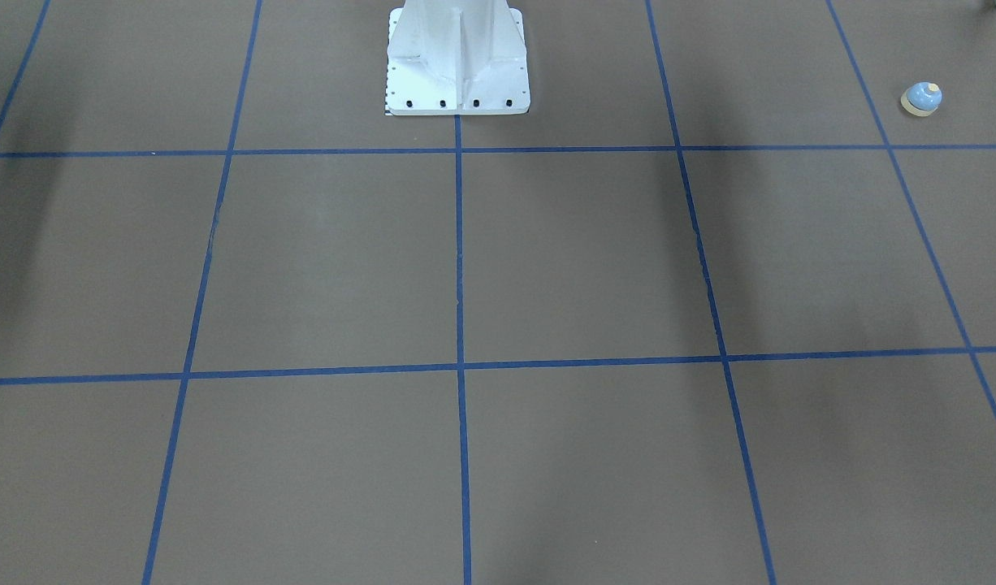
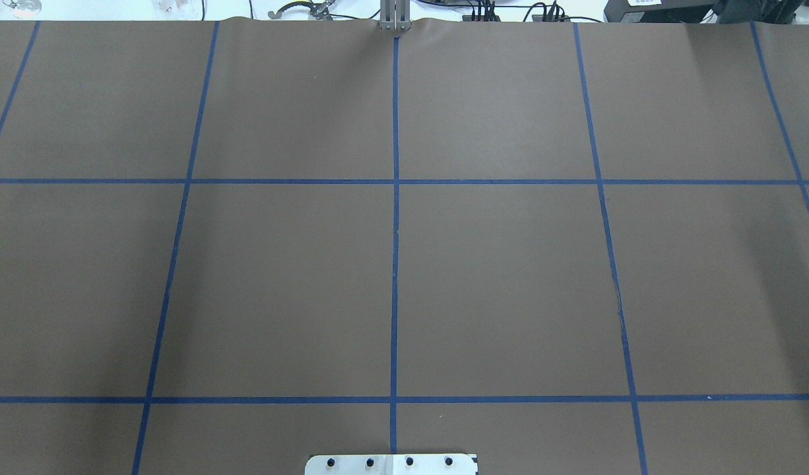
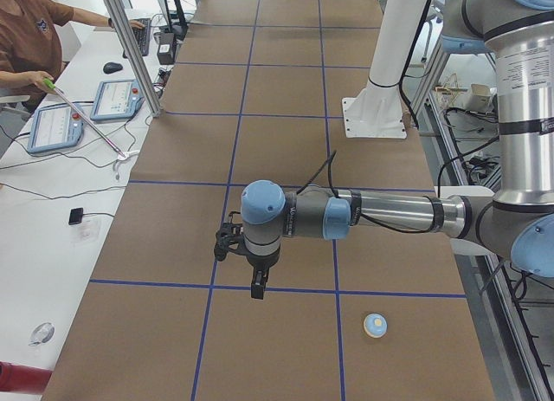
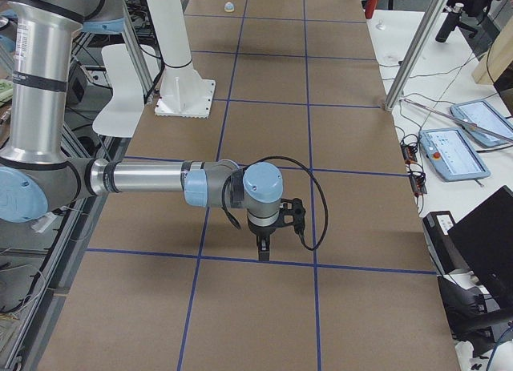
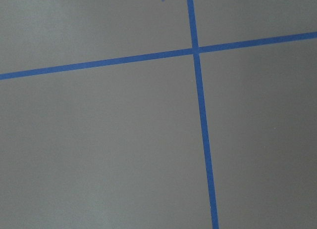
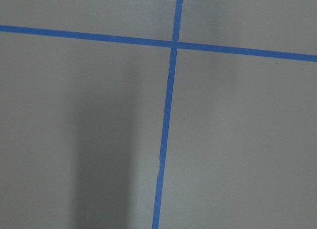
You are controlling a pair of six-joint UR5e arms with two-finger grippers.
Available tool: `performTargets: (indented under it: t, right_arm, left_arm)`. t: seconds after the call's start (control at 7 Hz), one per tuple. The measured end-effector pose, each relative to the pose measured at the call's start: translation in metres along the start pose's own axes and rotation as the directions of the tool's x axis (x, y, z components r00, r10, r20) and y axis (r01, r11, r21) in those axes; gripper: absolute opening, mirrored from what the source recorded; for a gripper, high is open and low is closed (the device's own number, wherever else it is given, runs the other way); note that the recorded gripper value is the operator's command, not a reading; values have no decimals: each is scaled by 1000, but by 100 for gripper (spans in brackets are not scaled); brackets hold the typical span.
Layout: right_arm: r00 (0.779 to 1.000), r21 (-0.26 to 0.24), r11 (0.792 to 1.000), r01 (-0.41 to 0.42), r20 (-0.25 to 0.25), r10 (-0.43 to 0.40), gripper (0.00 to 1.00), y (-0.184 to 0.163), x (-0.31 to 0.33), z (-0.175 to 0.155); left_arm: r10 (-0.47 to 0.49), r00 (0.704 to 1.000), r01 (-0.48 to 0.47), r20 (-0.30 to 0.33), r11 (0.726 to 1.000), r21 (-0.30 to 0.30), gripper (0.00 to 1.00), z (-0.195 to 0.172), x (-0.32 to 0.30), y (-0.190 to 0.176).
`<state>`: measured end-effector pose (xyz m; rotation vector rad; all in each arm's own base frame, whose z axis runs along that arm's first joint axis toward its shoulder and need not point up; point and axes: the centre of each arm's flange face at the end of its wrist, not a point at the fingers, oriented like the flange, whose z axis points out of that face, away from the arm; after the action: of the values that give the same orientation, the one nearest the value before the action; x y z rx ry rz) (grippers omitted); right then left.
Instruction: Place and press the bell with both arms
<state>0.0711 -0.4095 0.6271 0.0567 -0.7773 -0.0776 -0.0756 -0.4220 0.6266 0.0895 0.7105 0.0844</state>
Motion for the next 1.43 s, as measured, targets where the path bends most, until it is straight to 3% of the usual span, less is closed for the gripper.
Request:
performTargets:
  t: [0.71, 1.14, 1.43]
  right_arm:
    - [1000, 8, 1000, 4, -11, -4, 100, -2, 0, -4]
    - [1000, 7, 1000, 4, -10, -4, 100, -1, -1, -4]
    - [1000, 5, 1000, 1, -10, -1, 100, 1, 0, -3]
  left_arm:
    - [6, 1000, -6, 21, 1000, 7, 100, -9, 6, -5]
    - [-23, 983, 30, 182, 999, -36, 100, -72, 45, 5]
    - [-114, 947, 134, 302, 990, -45, 100, -118, 91, 27]
